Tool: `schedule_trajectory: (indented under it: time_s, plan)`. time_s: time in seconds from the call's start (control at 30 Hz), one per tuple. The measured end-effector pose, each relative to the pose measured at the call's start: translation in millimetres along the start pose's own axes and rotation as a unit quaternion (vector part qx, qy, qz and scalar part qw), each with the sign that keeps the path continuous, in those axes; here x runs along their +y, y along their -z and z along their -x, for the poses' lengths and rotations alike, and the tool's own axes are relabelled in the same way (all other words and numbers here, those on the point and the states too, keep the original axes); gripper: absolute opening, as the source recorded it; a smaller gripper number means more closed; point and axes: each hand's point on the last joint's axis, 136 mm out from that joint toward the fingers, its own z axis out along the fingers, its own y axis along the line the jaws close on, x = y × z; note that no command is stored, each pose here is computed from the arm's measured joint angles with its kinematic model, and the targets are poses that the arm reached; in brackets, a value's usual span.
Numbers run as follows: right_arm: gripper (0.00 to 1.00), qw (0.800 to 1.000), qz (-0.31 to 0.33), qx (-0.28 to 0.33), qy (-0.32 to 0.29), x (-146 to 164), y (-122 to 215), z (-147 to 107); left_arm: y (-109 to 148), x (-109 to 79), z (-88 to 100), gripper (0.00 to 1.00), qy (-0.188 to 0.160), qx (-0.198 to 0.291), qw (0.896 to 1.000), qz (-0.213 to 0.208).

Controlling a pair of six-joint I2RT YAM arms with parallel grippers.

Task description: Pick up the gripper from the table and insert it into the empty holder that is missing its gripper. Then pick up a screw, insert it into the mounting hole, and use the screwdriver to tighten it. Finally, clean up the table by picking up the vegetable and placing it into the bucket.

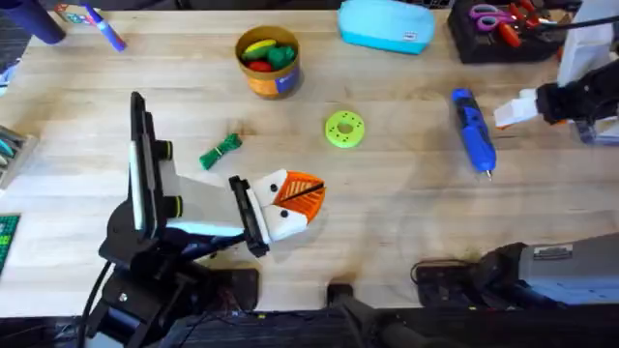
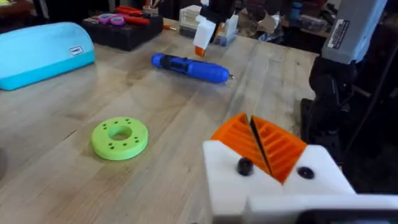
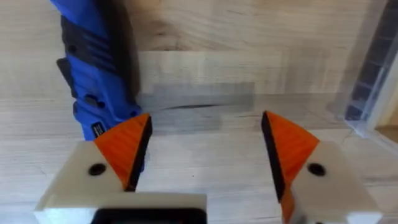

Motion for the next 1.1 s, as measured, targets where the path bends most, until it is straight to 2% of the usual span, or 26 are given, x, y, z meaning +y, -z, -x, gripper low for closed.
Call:
schedule_trajectory:
  time_s: [0.1, 0.27, 0.4, 0.63, 0.73, 0.93, 1.1]
  plan:
    - [0.983, 1.000, -0.001, -0.030, 0.002, 1.1, 16.4, 8.5, 0.0, 0.0, 0.0, 0.007, 0.000, 0.000, 1.000, 0.000]
    - [0.983, 0.995, 0.053, -0.076, 0.021, 23.4, 24.5, 25.8, 0.0, 0.0, 0.0, 0.007, 0.000, 0.000, 1.000, 0.000]
    - [0.983, 0.990, 0.091, -0.103, 0.043, 43.5, 16.5, 44.4, 0.0, 0.0, 0.0, 0.007, 0.000, 0.000, 1.000, 0.000]
    - [0.983, 0.983, 0.124, -0.112, 0.073, 70.4, -12.3, 65.9, 0.0, 0.0, 0.0, 0.007, 0.000, 0.000, 1.000, 0.000]
    - [0.983, 0.984, 0.132, -0.105, 0.064, 74.5, -21.6, 66.8, 0.0, 0.0, 0.0, 0.007, 0.000, 0.000, 1.000, 0.000]
    - [0.983, 0.986, 0.156, -0.043, 0.046, 87.1, -39.2, 44.1, 0.0, 0.0, 0.0, 0.007, 0.000, 0.000, 1.000, 0.000]
    - [0.983, 0.987, 0.150, -0.035, 0.037, 87.6, -40.4, 45.0, 0.0, 0.0, 0.0, 0.007, 0.000, 0.000, 1.000, 0.000]
